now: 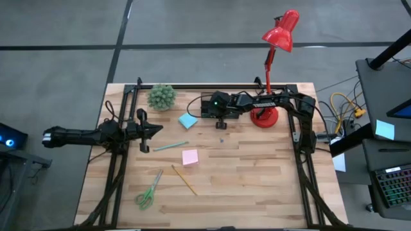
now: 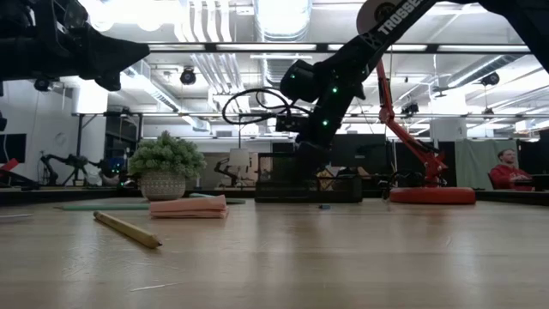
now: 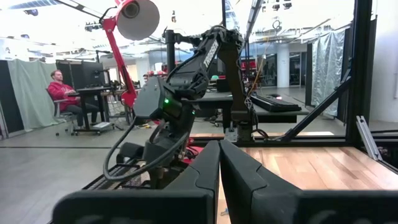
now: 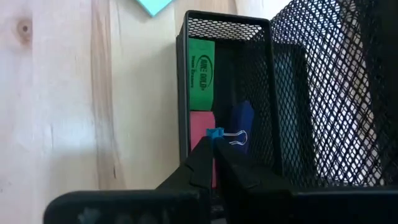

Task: Pick and place office supplies into organizer
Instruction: Put the top light blue binder clip into the desk organizer

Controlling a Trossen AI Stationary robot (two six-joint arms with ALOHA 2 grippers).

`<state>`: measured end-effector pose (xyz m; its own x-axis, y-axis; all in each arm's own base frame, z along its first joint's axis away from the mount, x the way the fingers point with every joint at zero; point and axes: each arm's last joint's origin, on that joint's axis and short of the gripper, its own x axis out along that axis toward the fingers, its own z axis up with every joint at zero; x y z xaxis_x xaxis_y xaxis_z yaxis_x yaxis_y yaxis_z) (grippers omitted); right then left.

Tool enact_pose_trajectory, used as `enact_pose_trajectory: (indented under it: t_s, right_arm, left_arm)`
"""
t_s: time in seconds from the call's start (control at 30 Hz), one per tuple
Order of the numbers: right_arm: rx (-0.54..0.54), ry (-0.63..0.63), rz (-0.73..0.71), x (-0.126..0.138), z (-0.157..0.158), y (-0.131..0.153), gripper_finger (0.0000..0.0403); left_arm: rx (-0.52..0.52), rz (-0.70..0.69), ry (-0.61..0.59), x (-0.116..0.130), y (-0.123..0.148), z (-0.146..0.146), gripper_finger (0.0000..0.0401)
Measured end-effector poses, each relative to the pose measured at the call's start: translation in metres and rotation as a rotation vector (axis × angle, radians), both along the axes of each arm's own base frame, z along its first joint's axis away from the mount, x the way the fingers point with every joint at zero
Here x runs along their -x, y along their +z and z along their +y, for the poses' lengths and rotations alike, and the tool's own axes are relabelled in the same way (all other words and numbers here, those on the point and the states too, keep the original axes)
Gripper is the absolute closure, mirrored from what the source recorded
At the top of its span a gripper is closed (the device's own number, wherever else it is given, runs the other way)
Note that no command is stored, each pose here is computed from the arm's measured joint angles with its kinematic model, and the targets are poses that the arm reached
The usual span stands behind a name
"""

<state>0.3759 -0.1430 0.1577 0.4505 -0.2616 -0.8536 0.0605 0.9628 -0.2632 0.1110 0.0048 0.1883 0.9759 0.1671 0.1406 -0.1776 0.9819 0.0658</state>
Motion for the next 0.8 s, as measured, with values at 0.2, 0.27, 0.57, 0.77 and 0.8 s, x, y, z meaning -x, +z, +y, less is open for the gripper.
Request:
enact_pose_trajectory:
  t_s: [0.2, 0.27, 0.57, 0.77, 0.8]
  right_arm:
    - [0.021, -0.01, 0.018, 0.001, -0.001, 0.0, 0.0394]
    - [0.028, -0.012, 0.021, 0.002, -0.001, 0.0, 0.0394]
    - [0.037, -0.019, 0.026, 0.002, -0.002, 0.001, 0.0394]
    - [0.047, -0.02, 0.001, -0.004, -0.004, 0.012, 0.0394]
    - [0.046, -0.02, 0.005, -0.005, -0.005, 0.014, 0.0394]
  left_arm:
    - [0.0, 0.0, 0.0, 0.0, 0.0, 0.0, 0.0401]
    - [0.0, 0.0, 0.0, 0.0, 0.0, 0.0, 0.0401]
    - [0.0, 0.0, 0.0, 0.0, 0.0, 0.0, 0.0401]
    - [0.0, 0.0, 0.0, 0.0, 0.0, 0.0, 0.0401]
    - [0.0, 0.0, 0.0, 0.0, 0.0, 0.0, 0.0401]
